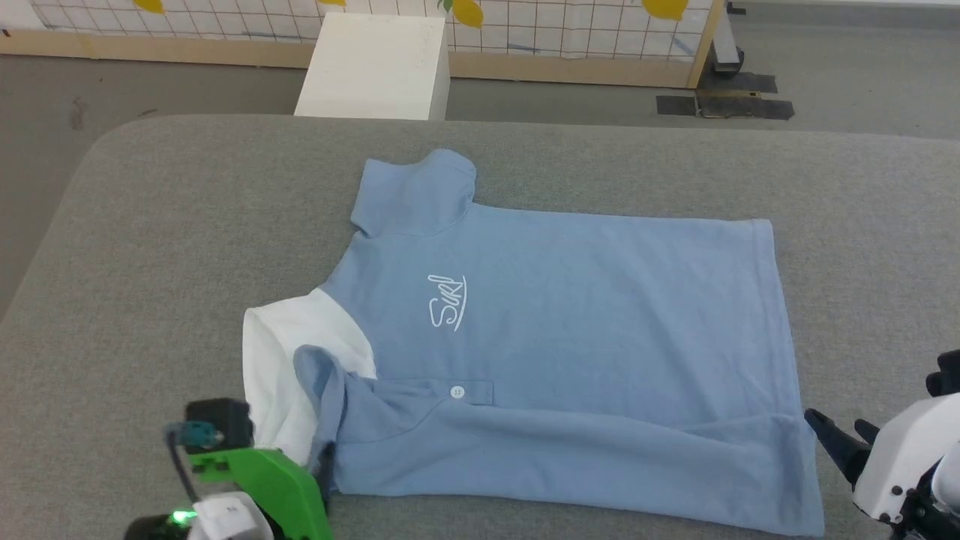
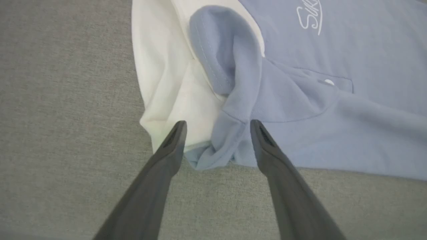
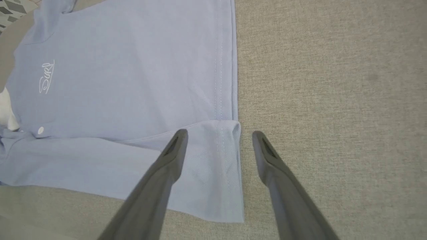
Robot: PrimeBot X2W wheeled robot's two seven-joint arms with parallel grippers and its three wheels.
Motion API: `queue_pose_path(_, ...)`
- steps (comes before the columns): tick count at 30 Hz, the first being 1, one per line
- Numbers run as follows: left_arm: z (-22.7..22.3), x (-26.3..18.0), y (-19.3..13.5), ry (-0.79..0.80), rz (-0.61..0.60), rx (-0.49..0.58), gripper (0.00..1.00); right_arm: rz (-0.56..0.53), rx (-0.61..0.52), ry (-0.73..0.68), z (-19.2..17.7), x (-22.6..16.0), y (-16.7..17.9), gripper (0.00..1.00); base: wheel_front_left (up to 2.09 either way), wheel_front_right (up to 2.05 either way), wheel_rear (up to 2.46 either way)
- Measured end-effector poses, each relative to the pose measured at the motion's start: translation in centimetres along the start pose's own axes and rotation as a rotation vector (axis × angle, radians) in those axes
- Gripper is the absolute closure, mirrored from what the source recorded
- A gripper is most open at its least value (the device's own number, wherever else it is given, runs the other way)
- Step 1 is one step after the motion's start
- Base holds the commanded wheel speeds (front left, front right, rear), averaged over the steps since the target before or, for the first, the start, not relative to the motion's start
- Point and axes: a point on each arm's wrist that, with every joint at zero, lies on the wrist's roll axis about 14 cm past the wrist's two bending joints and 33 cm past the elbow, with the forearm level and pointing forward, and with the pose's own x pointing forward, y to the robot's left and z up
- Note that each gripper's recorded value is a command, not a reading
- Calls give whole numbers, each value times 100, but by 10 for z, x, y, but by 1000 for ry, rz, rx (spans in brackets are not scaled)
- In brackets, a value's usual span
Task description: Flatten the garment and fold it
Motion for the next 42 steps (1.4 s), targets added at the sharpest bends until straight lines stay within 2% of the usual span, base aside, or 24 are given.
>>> queue_pose_path(2,-11,-5,-8,58,-14,-7,0,-9,6,8,-4,0,-3,0,0,0,0)
queue_pose_path(7,-37,-2,-5,169,5,-1,0,-16,22,13,-6,0,-4,0,0,0,0)
queue_pose_path(18,-54,31,10,222,57,0,0,-38,39,37,-14,0,-11,0,0,0,0)
queue_pose_path(19,-57,32,8,230,49,1,62,-39,33,41,-15,0,-10,0,0,0,0)
queue_pose_path(20,-56,33,8,227,45,-5,100,-46,12,55,-18,0,-10,0,0,0,0)
queue_pose_path(22,-55,34,8,217,38,-36,100,-84,-83,117,-31,-3,-16,0,0,0,0)
queue_pose_path(28,-40,28,2,129,11,-137,100,-83,-153,170,-53,-3,-11,0,0,0,0)
queue_pose_path(32,-38,20,-1,108,1,-166,100,-112,-227,207,-64,3,-16,0,0,0,0)
queue_pose_path(40,-37,17,-1,107,1,-185,100,-108,-271,251,-77,25,-16,0,0,0,0)
queue_pose_path(41,-38,17,-1,108,2,-186,100,-102,-269,256,-78,27,-14,5,0,0,0)
queue_pose_path(42,-38,17,0,109,3,-186,100,-96,-267,261,-79,29,-13,64,0,0,0)
